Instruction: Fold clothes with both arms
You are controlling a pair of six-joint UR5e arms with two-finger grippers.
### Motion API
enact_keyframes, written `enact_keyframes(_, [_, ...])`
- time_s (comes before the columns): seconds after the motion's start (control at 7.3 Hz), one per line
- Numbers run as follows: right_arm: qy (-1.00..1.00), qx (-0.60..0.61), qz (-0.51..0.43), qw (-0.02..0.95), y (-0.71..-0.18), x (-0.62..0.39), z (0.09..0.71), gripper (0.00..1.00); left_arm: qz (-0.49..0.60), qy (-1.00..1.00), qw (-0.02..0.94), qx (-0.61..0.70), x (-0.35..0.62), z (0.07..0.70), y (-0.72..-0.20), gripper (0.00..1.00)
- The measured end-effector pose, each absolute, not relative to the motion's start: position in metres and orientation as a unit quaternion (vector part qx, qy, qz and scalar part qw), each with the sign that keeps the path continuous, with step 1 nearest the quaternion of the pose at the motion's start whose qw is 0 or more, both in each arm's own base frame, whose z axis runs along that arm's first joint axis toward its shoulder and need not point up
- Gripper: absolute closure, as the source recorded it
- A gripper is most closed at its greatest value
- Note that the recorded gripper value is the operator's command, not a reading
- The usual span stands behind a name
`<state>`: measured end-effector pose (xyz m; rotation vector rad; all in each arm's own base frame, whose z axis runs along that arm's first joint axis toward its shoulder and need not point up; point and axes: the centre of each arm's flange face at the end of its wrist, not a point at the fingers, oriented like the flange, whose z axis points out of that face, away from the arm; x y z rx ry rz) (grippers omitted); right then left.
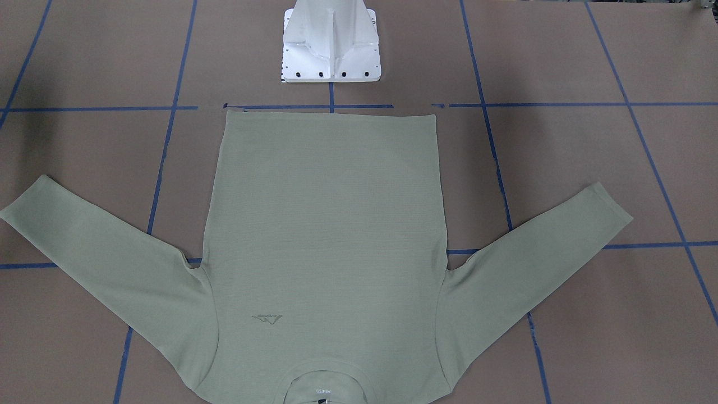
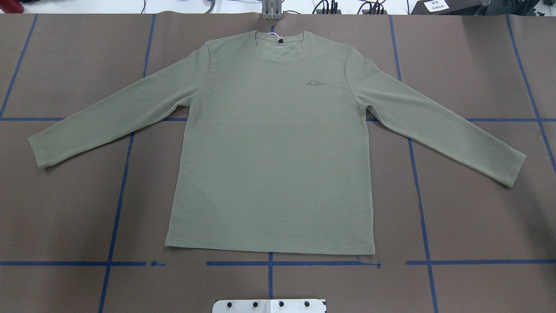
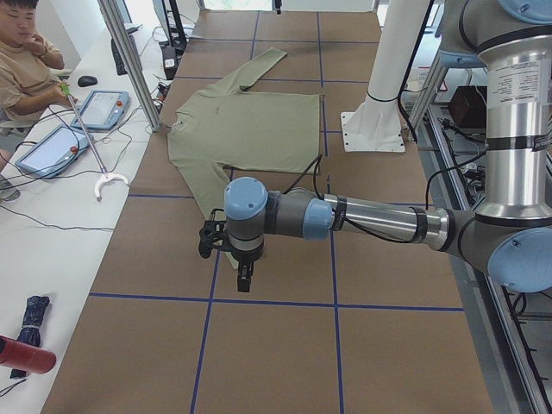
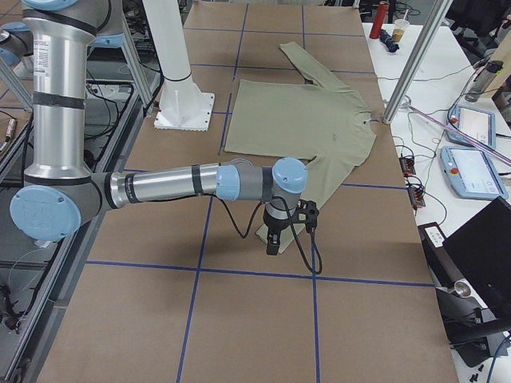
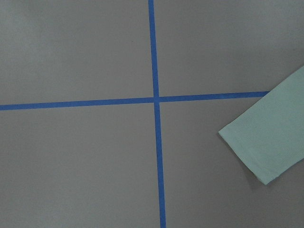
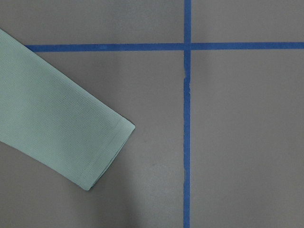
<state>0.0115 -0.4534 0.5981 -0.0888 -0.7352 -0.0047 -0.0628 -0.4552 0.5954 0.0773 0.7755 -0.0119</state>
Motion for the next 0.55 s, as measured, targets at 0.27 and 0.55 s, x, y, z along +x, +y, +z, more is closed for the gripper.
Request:
enact_keyframes(0.27, [-0.359, -0.044, -0.002, 0.932, -0.4538, 0.0112, 0.5987, 0.0, -0.004, 0.378, 0.925, 0.034, -0.0611, 0.5971, -0.4547, 0.0])
enact_keyframes(0.55, [-0.36, -0.039, -0.004, 0.932, -0.4548, 0.011, 0.5984, 0.0, -0.005, 0.38, 0.925, 0.032, -0.0597, 0.597, -0.4542, 0.0])
